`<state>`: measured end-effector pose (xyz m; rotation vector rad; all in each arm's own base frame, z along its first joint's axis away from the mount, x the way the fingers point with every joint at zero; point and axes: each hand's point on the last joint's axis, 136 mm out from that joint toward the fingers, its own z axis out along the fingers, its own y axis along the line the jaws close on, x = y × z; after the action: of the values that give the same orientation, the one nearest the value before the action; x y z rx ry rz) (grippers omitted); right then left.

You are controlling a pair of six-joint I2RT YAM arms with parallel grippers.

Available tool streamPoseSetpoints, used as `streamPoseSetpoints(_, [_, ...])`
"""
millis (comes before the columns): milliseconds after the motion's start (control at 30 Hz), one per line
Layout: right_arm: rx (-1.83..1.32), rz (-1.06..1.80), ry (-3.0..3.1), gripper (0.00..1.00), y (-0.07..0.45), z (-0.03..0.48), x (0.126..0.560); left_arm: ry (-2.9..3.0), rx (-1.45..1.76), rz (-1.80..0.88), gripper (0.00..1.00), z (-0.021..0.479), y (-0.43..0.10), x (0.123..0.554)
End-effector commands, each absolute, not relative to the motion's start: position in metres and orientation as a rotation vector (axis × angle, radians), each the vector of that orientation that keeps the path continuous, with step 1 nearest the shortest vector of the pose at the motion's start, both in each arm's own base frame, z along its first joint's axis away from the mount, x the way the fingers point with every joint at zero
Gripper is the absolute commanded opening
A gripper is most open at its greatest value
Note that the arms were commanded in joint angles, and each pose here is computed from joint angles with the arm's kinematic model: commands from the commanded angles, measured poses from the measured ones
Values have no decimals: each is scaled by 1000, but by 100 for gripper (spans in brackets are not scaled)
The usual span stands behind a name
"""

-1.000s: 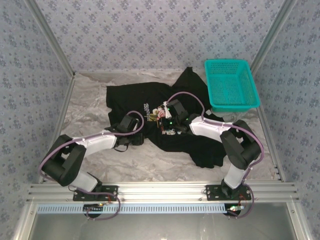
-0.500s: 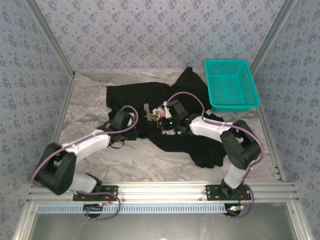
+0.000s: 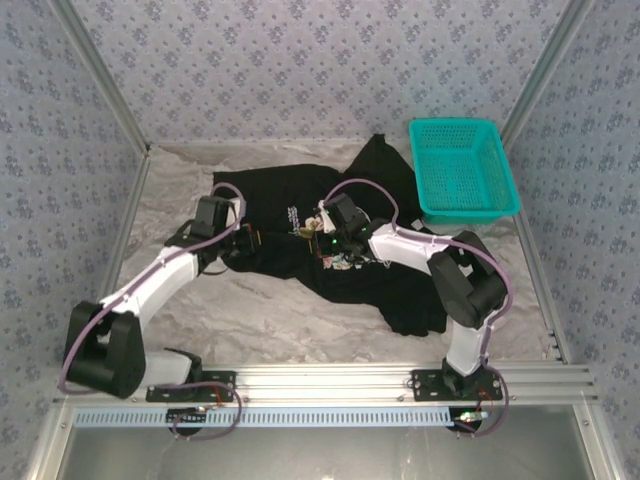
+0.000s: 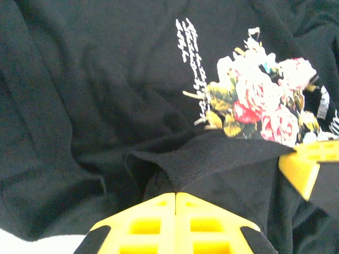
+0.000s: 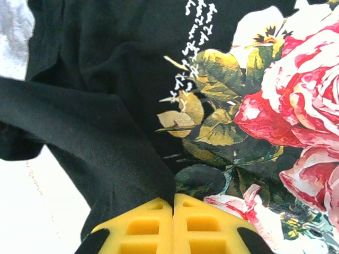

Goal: Fold the inside-out t-shirt

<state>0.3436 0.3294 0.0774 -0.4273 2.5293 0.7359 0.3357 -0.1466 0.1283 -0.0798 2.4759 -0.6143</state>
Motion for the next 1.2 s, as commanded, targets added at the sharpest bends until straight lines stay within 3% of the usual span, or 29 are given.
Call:
streamPoseSetpoints(0, [-448, 640, 2575, 0, 323, 69, 353, 2451, -102, -635, 0, 136, -150, 367])
streamPoseSetpoints(200, [-437, 598, 2600, 0, 316, 58, 360, 2529, -107, -632, 0, 101, -160, 416])
streamPoseSetpoints(300, [-437, 591, 2607, 0, 315, 54, 363, 2538, -87, -621, 14, 101, -160, 427])
streamPoseSetpoints(467, [-430, 603, 2616, 0, 313, 50, 364, 2497, -59, -622, 39, 111, -156, 409])
streamPoseSetpoints(600, [-430, 609, 2624, 0, 312, 46, 363, 2531, -15, -567, 49, 98, -149, 397])
streamPoseSetpoints(933, [-429, 621, 2624, 0, 312, 45, 363, 2633, 83, -626, 50, 68, -166, 397])
streamPoseSetpoints(1167, [-428, 621, 2625, 0, 312, 44, 362, 2639, 84, -630, 34, 64, -169, 401])
